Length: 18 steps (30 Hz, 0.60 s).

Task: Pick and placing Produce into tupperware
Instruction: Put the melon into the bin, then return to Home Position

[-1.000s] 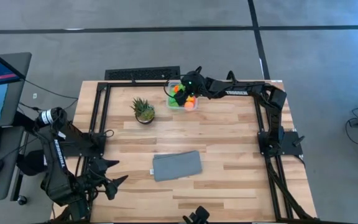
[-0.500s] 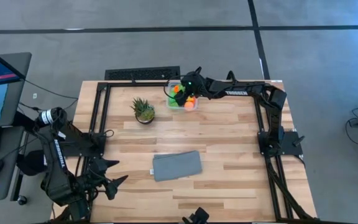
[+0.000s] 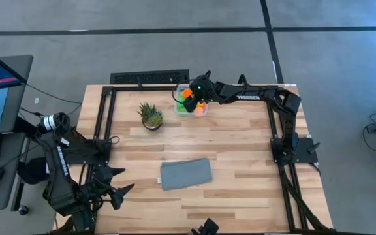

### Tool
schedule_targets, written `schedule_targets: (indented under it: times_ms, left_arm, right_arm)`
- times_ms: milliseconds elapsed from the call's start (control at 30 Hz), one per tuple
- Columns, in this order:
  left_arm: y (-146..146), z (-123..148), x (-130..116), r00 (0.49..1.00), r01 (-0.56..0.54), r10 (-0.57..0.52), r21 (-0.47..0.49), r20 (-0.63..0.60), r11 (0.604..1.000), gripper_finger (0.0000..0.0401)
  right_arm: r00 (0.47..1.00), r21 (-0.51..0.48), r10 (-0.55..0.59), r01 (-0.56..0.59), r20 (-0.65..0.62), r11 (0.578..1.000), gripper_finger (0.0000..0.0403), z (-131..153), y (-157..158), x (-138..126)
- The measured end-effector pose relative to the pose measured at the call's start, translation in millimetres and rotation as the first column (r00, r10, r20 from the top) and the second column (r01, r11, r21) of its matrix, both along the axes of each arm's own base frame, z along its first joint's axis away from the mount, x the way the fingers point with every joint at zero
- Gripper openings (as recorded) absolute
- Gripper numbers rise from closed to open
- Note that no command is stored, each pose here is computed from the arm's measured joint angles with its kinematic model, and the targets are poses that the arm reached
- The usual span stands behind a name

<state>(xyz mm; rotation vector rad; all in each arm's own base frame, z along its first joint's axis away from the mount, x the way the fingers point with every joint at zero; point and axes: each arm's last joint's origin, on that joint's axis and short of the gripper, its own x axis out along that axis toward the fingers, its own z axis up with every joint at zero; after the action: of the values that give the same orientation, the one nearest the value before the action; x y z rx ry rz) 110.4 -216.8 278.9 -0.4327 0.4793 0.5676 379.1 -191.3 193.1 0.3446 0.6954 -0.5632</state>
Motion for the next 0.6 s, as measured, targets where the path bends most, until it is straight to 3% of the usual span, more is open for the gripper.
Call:
schedule_targets:
  times_ms: [367,600]
  left_arm:
    - [0,0,0,1.000,0.000,0.000,0.000,0.000,1.000,0.0360]
    - [0,0,0,1.000,0.002,-0.002,0.008,-0.004,1.000,0.0360]
  right_arm:
    - [1.000,-0.020,0.028,-0.028,-0.007,0.999,0.0257,2,6,2]
    - [0.999,-0.079,0.025,-0.022,0.043,0.997,0.0257,36,9,-8]
